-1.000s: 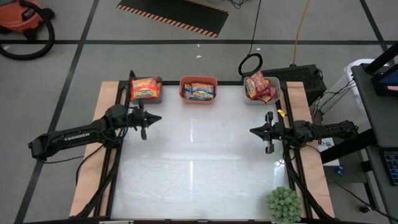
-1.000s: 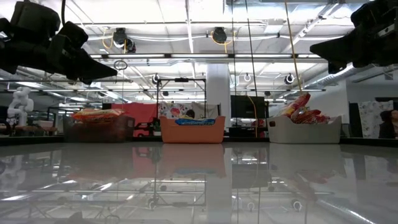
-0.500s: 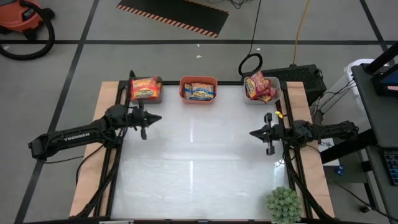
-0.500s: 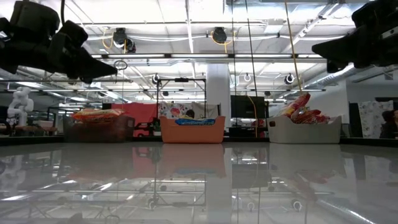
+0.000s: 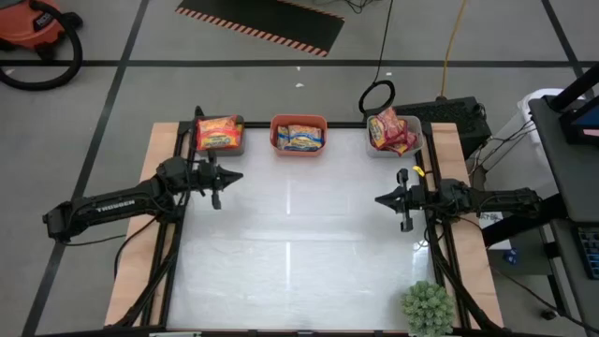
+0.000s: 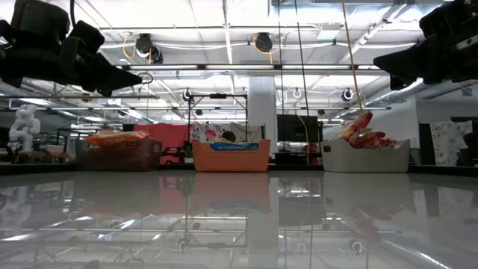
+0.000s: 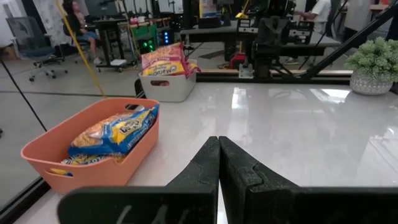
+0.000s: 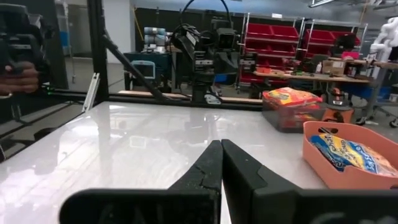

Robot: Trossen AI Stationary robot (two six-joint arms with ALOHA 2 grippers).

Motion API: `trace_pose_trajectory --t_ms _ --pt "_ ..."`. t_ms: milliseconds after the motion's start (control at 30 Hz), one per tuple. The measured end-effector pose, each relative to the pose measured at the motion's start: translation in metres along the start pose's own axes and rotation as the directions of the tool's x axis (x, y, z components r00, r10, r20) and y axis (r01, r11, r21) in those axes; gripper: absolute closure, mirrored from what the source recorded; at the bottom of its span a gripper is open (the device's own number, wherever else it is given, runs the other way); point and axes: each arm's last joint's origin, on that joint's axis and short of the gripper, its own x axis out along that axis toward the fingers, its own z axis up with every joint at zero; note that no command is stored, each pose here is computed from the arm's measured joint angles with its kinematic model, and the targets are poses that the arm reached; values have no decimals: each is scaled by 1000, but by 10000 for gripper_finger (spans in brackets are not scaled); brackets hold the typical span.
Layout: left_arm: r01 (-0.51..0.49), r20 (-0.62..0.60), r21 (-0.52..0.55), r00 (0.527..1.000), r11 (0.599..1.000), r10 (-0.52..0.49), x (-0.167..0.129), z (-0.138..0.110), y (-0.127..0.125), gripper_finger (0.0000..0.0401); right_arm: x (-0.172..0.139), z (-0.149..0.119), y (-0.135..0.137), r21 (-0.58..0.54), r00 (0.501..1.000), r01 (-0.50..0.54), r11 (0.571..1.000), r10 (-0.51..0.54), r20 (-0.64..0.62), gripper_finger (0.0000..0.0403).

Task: Sort Maruchan noodles
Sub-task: Return to Home Position

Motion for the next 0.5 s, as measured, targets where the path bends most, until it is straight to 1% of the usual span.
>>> trace_pose_trajectory --t_ms 300,500 --pt "1 10 2 1000 1000 -1 0 1 0 397 1 -1 -1 35 1000 5 999 -5 -10 403" --pt "6 -34 5 999 1000 -6 0 -6 -1 397 1 0 -1 35 1000 7 999 -7 1 403"
